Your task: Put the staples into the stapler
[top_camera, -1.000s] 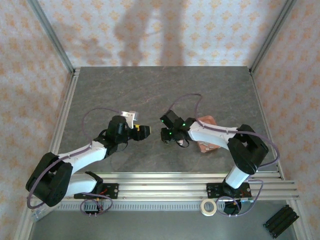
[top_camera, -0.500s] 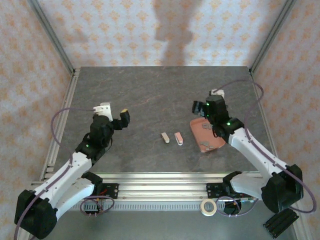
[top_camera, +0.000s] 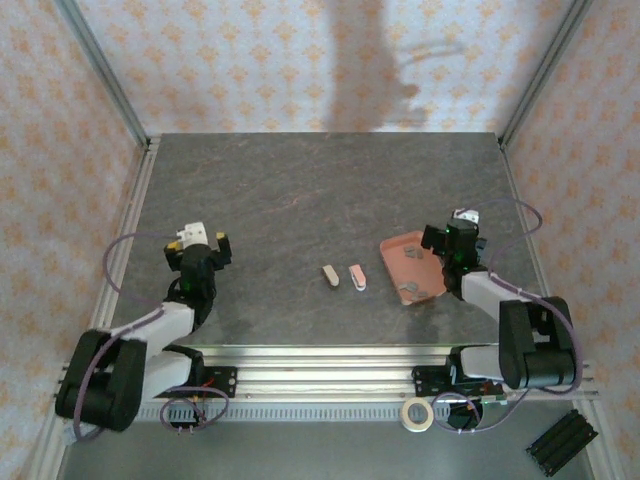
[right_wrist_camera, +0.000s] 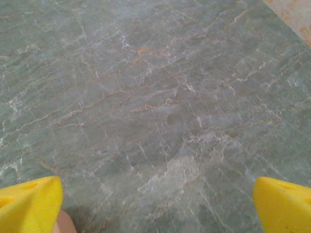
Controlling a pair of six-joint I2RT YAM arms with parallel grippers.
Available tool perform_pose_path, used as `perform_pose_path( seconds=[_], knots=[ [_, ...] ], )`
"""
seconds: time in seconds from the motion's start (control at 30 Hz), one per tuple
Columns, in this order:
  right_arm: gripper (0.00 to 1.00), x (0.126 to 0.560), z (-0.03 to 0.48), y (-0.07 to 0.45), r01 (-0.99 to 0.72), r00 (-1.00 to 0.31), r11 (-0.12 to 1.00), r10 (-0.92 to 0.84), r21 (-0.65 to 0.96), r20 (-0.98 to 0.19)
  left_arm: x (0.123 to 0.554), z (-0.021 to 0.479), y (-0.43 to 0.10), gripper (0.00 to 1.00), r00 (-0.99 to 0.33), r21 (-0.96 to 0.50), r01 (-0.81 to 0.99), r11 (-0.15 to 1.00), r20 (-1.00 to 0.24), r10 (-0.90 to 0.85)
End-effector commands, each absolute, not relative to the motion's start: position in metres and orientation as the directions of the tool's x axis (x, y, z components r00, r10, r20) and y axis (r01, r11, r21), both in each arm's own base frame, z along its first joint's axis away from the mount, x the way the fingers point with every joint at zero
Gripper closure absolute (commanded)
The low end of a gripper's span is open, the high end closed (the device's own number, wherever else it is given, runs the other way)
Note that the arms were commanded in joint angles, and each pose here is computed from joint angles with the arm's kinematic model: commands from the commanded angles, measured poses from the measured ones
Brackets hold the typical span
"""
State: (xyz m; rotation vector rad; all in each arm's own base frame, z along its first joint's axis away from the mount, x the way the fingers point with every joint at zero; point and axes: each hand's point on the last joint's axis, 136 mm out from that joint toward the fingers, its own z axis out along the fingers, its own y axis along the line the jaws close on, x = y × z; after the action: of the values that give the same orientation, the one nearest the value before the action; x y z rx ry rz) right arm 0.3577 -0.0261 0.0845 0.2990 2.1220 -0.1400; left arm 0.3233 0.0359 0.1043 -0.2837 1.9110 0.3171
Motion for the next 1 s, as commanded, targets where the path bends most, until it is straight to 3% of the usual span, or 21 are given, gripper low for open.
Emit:
perform_pose_path(
  seconds=[0.0, 0.07, 0.13, 0.2, 0.27, 0.37, 0.97],
  knots=[
    [0.00, 0.384, 0.117, -0.026, 0.232, -0.340, 0.970, 0.154, 0.076, -0.928, 0.350, 0.140, 0.024, 0.00, -0.165, 0.065, -0.279, 0.958, -0.986, 0.019],
    [0.00, 0.389, 0.102, -0.026, 0.221, -0.354, 0.971, 0.164, 0.087, -0.921, 0.358, 0.121, 0.028, 0.00, -0.193, 0.062, -0.302, 0.951, -0.981, 0.003],
    [0.00, 0.396, 0.090, -0.024, 0.208, -0.340, 0.974, 0.163, 0.095, -0.926, 0.371, 0.117, 0.030, 0.00, -0.132, 0.060, -0.312, 0.948, -0.991, 0.019],
    [0.00, 0.394, 0.087, -0.024, 0.210, -0.389, 0.974, 0.162, 0.085, -0.907, 0.375, 0.103, 0.048, 0.00, -0.317, 0.069, -0.391, 0.918, -0.946, -0.063],
    [0.00, 0.396, 0.087, -0.024, 0.209, -0.373, 0.974, 0.163, 0.089, -0.914, 0.381, 0.107, 0.053, 0.00, -0.252, 0.061, -0.409, 0.911, -0.967, -0.048],
    [0.00, 0.396, 0.088, -0.024, 0.209, -0.378, 0.974, 0.162, 0.087, -0.911, 0.380, 0.102, 0.053, 0.00, -0.312, 0.065, -0.404, 0.912, -0.948, -0.071],
    [0.00, 0.396, 0.087, -0.024, 0.209, -0.380, 0.974, 0.162, 0.086, -0.911, 0.386, 0.100, 0.043, 0.00, -0.311, 0.065, -0.330, 0.942, -0.949, -0.043]
  ],
)
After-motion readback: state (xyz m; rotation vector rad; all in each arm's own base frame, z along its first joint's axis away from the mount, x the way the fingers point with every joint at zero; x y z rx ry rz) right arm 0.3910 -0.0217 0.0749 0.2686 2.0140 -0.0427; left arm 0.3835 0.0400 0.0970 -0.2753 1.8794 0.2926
